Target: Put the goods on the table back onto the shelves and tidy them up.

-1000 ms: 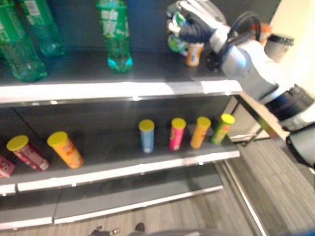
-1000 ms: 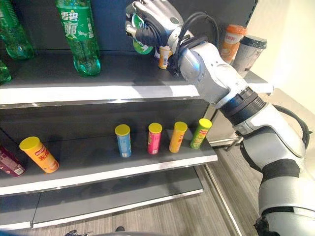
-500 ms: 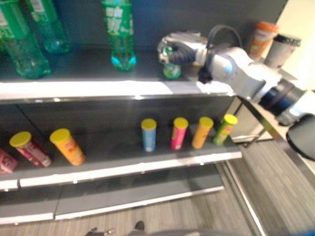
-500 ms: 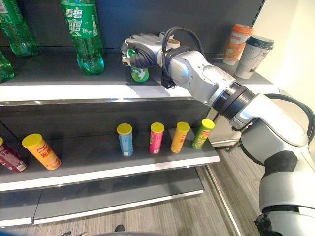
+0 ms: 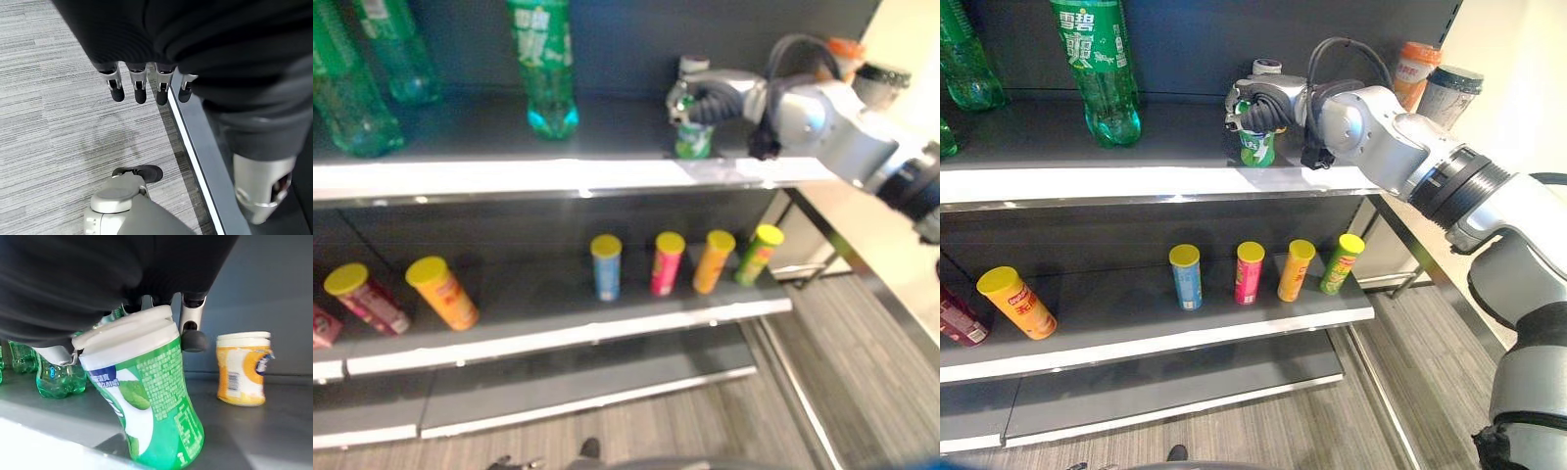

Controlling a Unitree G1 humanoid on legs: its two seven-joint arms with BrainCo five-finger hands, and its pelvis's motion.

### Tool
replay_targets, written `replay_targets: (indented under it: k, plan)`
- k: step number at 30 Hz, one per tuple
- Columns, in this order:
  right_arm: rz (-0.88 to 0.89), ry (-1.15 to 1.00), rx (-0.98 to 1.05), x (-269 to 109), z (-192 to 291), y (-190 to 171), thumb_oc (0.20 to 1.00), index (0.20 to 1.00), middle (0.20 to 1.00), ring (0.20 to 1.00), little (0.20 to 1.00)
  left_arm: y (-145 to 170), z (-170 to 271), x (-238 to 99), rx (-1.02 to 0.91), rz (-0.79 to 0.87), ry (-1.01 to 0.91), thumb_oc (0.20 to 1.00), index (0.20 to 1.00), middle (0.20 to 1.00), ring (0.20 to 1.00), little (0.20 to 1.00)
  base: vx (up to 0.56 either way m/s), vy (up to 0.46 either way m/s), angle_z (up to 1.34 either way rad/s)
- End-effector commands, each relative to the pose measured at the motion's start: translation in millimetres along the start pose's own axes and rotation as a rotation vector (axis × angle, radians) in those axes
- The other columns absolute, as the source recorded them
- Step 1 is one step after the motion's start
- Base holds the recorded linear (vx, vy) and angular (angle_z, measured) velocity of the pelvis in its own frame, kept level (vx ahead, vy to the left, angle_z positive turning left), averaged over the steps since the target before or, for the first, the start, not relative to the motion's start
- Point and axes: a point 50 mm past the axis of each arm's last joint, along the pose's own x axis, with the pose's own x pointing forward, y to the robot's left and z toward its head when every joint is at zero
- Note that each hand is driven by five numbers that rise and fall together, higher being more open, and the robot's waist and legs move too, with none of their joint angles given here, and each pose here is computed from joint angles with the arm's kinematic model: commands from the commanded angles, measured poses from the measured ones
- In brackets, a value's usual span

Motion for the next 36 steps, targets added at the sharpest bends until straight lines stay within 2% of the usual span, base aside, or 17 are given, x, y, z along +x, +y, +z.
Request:
replay_targets:
  k: [1,15,16,17,18,19,20,21,23,36]
  plan:
    - [-0.038,0.050,0.002,-11.3,-6.3,-30.4,0.200,0.200,0.200,0.200,0.200,15.0,3.9,0.5,-0.010,0.028,0.004,1.000,1.000,1.000,1.000,1.000,0.00,0.000,0.00]
    - [0.028,0.101,0.099,-15.8,-23.5,-13.2,0.200,0.200,0.200,0.200,0.200,2.6,-7.1,-0.6,-0.043,-0.017,0.026,1.000,1.000,1.000,1.000,1.000,0.00,0.000,0.00]
    - [0.025,0.109,0.101,-16.2,-25.4,-13.4,0.225,0.225,0.225,0.225,0.225,2.1,-7.5,-0.7,-0.044,-0.020,0.026,1.000,1.000,1.000,1.000,1.000,0.00,0.000,0.00]
    - [0.017,0.122,0.101,-15.9,-28.2,-14.0,0.589,0.589,0.589,0.589,0.589,1.8,-8.4,-0.9,-0.040,-0.021,0.028,1.000,1.000,1.000,1.000,1.000,0.00,0.000,0.00]
    - [0.013,0.128,0.100,-16.1,-29.4,-14.3,0.617,0.617,0.617,0.617,0.617,1.4,-8.4,-0.8,-0.037,-0.022,0.028,1.000,1.000,1.000,1.000,1.000,0.00,0.000,0.00]
    - [0.013,0.135,0.096,-15.8,-30.4,-14.7,0.740,0.740,0.740,0.740,0.740,2.1,-8.4,-0.9,-0.035,-0.021,0.028,1.000,1.000,1.000,1.000,1.000,0.00,0.000,0.00]
    - [0.014,0.136,0.095,-15.5,-30.2,-15.0,0.774,0.774,0.774,0.774,0.774,2.7,-8.5,-0.9,-0.035,-0.019,0.029,1.000,1.000,1.000,1.000,1.000,0.00,0.000,0.00]
    - [0.009,0.137,0.095,-15.1,-30.0,-16.2,0.925,0.925,0.925,0.925,0.925,3.1,-8.7,-0.9,-0.036,-0.017,0.029,1.000,1.000,1.000,1.000,1.000,0.00,0.000,0.00]
    - [-0.006,0.144,0.094,-14.9,-31.2,-19.1,1.000,1.000,1.000,1.000,1.000,4.7,-9.4,-1.1,-0.036,-0.013,0.032,1.000,1.000,1.000,1.000,1.000,0.00,0.000,0.00]
    - [-0.107,0.136,0.088,-19.8,-30.8,-36.3,1.000,1.000,1.000,1.000,1.000,11.4,-4.4,-0.5,-0.007,0.013,0.023,1.000,1.000,1.000,1.000,1.000,0.00,0.000,0.00]
